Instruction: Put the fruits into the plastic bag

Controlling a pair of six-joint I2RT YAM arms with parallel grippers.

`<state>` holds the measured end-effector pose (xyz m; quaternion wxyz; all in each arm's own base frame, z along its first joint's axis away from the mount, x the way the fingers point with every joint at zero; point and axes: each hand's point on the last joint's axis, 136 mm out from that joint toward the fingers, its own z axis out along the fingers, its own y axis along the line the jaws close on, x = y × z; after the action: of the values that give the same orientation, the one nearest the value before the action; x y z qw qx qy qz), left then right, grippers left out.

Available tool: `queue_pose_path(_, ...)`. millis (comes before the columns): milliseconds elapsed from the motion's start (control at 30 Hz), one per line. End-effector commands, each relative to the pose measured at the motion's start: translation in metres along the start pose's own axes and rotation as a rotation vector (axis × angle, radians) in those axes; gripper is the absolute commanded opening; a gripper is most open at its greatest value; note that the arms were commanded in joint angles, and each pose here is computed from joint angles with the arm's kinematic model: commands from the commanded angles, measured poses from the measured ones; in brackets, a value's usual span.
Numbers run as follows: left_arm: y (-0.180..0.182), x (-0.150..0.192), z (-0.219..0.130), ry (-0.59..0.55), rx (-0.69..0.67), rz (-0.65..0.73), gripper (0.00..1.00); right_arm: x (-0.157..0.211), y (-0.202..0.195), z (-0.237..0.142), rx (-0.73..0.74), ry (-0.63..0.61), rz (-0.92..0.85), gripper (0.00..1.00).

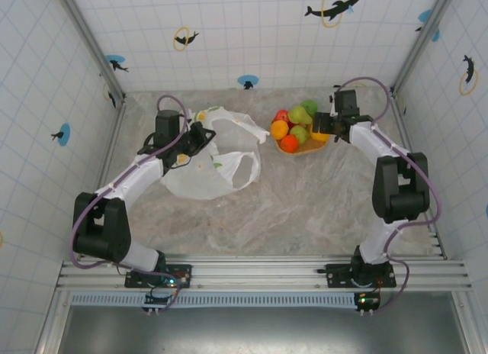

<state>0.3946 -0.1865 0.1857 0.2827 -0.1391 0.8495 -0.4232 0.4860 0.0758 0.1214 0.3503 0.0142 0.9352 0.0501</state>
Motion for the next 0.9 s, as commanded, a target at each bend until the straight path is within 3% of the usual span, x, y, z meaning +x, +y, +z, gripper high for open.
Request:
queue_pose_path(0, -0.002, 0.007, 0.0, 0.017, 0.031, 0.033, 0.0, -0.002, 0.007, 0.011, -0.024, 0.042, 0.045, 0.99)
queue_pose_path(500, 0.003, 0.014, 0.005, 0.048, 0.037, 0.017, 0.0, 0.007, 0.001, 0.059, 0.026, 0.139, 0.041, 0.94)
queue_pose_path(867, 0.005, 0.016, 0.007, 0.058, 0.036, 0.009, 0.0, 0.016, 0.003, 0.063, 0.008, 0.164, 0.044, 0.77)
